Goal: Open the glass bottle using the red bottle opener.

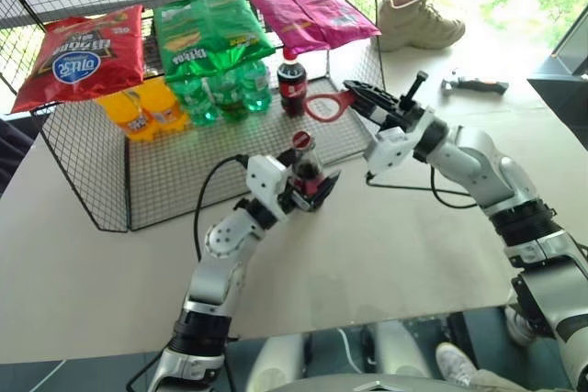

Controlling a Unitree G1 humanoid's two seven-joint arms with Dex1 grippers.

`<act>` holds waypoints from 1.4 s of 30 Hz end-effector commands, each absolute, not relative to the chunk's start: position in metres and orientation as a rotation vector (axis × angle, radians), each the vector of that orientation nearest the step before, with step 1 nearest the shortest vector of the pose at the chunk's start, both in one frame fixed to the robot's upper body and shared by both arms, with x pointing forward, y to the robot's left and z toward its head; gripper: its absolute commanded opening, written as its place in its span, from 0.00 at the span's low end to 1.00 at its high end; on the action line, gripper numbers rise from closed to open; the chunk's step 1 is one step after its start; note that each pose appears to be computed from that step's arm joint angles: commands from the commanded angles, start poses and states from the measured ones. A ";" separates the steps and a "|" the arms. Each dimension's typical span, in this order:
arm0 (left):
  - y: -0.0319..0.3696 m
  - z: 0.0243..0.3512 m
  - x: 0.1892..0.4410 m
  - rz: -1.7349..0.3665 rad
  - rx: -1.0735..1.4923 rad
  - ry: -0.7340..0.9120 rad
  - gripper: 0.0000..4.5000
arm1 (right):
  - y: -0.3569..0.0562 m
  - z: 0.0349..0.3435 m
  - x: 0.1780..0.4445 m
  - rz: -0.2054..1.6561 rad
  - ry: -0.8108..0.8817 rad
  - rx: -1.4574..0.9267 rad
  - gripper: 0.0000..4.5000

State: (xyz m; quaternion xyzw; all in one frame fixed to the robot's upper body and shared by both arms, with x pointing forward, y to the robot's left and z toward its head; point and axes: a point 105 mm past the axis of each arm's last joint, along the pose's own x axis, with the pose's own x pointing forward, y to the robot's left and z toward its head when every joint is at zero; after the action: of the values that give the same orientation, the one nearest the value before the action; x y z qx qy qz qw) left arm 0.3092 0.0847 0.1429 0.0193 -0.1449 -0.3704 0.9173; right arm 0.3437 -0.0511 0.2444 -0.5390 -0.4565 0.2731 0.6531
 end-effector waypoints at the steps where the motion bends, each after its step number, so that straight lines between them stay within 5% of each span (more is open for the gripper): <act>1: 0.085 0.152 0.305 -0.771 0.052 -0.336 0.99 | -0.056 0.256 0.341 0.581 -1.062 -1.186 0.00; 18: 0.085 0.151 0.304 -0.770 0.056 -0.334 0.99 | -0.062 0.214 0.347 0.663 -0.916 -1.195 0.00; 42: 0.085 0.146 0.302 -0.766 0.051 -0.319 0.99 | -0.052 0.233 0.336 0.649 -1.010 -1.179 0.00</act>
State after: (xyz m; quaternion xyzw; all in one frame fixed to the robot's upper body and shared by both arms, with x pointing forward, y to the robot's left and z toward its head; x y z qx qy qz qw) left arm 0.3068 0.0875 0.1355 0.0187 -0.1326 -0.3675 0.9203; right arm 0.3416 -0.0521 0.2113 -0.5312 -0.4143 0.3076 0.6720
